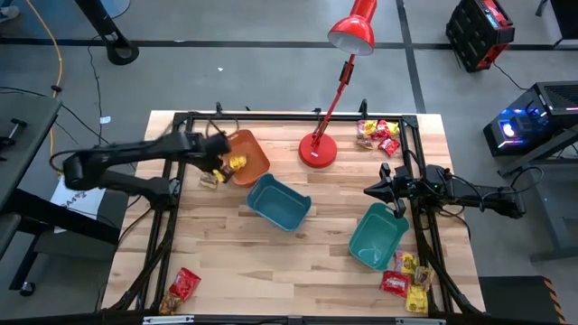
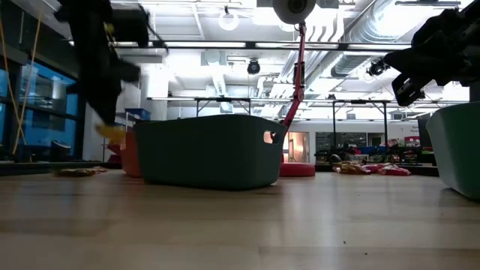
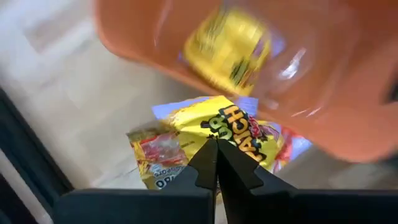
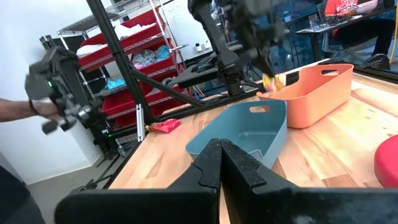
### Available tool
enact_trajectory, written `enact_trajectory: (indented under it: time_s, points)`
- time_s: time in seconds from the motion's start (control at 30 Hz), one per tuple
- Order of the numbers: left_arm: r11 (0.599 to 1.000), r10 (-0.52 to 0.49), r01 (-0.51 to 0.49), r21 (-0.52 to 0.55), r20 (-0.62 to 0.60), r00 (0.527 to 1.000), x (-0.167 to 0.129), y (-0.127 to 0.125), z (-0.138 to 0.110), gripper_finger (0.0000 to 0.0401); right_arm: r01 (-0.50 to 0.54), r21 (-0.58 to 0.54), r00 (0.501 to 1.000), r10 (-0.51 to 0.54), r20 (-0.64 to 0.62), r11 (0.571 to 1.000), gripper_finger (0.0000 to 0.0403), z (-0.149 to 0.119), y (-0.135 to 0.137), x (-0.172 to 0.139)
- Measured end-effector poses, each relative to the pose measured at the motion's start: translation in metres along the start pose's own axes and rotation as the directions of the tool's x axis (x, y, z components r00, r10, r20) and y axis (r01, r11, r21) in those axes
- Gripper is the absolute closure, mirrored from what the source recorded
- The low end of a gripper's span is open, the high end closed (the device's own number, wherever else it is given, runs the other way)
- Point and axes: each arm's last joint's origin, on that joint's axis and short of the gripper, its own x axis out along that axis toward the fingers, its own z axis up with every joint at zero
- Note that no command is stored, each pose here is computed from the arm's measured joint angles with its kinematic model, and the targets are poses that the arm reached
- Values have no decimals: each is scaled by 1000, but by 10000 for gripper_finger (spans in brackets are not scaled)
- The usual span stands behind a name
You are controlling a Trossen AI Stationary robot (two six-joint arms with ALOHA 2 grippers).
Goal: Sort candy
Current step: Put the top left yellow candy into the orange bin, then put the top left gold candy into the blue bin
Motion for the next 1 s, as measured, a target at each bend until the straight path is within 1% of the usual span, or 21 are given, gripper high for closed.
enact_trajectory:
  time_s: [0.1,0.17,0.23,0.33,0.43,0.5,0.63,0.77,0.87,0.93,1.0]
  points:
    - [997,-69,73,-28,128,989,-25,1,1,401,0,0,1000,0,0,1000,402,0,0,0]
    - [993,-107,115,-26,222,969,-37,-1,4,401,0,0,1000,0,0,1000,402,0,0,0]
    - [991,-124,135,-19,283,951,-42,-4,7,401,0,0,1000,0,0,1000,402,0,0,0]
    - [993,-116,121,2,302,946,-35,-9,12,401,0,0,1000,0,0,1000,402,0,0,0]
    - [996,-94,92,22,270,958,-23,-15,16,393,0,0,1000,0,0,1000,402,0,0,0]
    - [997,-81,78,23,241,967,-16,-16,19,377,0,0,1000,0,0,1000,402,0,0,0]
    - [997,-70,66,30,197,978,-6,-20,21,327,0,0,1000,0,0,1000,402,0,0,0]
    - [995,-90,84,46,138,986,-4,-20,18,273,0,0,1000,0,0,1000,402,0,0,0]
    - [999,-51,51,-6,52,997,-7,-14,9,241,0,0,1000,0,0,1000,402,0,0,0]
    - [998,16,-15,-65,6,1000,-4,-10,1,226,0,0,1000,0,0,1000,402,0,0,0]
    - [989,80,-84,-121,-39,996,6,-6,-9,215,0,0,1000,0,0,1000,402,0,0,0]
